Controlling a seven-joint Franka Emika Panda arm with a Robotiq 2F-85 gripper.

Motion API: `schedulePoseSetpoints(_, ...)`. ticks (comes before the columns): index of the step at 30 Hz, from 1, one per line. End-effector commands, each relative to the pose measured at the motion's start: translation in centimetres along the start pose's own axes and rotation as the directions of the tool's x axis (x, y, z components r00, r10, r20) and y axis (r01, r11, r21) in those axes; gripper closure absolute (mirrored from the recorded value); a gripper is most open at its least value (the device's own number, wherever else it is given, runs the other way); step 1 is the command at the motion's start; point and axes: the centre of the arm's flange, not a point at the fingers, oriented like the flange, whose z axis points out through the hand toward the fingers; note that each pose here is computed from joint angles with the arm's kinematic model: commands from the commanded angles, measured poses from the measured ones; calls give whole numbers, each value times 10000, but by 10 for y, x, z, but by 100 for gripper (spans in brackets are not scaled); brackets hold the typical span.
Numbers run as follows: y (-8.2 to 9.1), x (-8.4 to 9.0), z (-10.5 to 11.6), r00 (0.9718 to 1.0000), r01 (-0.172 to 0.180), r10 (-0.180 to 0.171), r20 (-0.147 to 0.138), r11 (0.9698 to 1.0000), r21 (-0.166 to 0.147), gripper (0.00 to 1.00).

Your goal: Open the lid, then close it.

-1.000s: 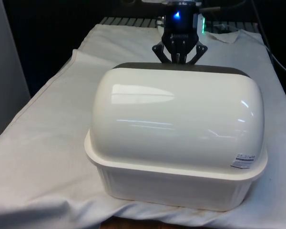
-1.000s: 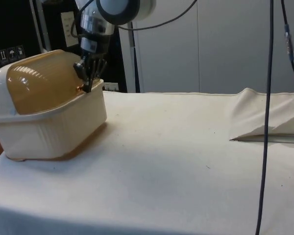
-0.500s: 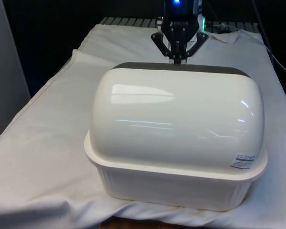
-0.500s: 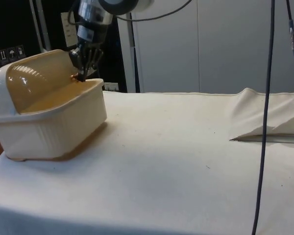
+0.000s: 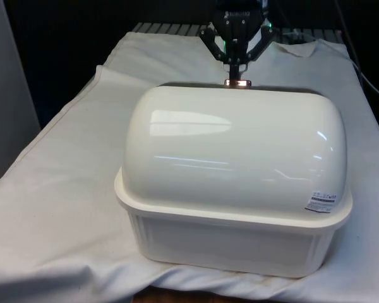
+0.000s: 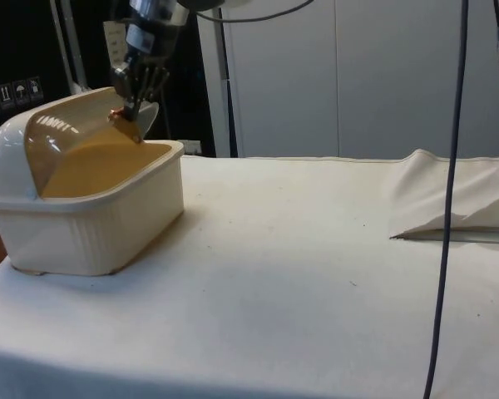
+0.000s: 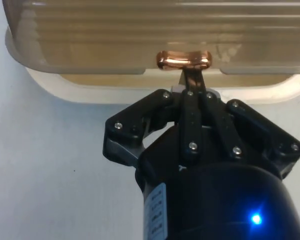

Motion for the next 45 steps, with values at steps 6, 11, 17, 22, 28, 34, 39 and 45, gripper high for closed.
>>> schedulePoseSetpoints(6, -1, 13, -4, 9991, -94, 95, -411, 10000, 25, 100)
schedulePoseSetpoints(11, -5, 23, -1, 9981, -84, 89, -603, 9999, 88, 100)
schedulePoseSetpoints(17, -9, 38, 6, 9966, -98, 109, -816, 9998, 146, 100)
schedulePoseSetpoints(22, -9, 46, 2, 9949, -105, 120, -1005, 9998, 159, 100)
schedulePoseSetpoints(28, -8, 48, -4, 9940, -107, 122, -1088, 9998, 147, 100)
schedulePoseSetpoints(34, -9, 49, -5, 9932, -123, 139, -1159, 9998, 144, 100)
schedulePoseSetpoints(39, -10, 53, -10, 9917, -129, 148, -1277, 9998, 160, 100)
schedulePoseSetpoints(45, -10, 59, -19, 9890, -131, 159, -1472, 9997, 194, 100)
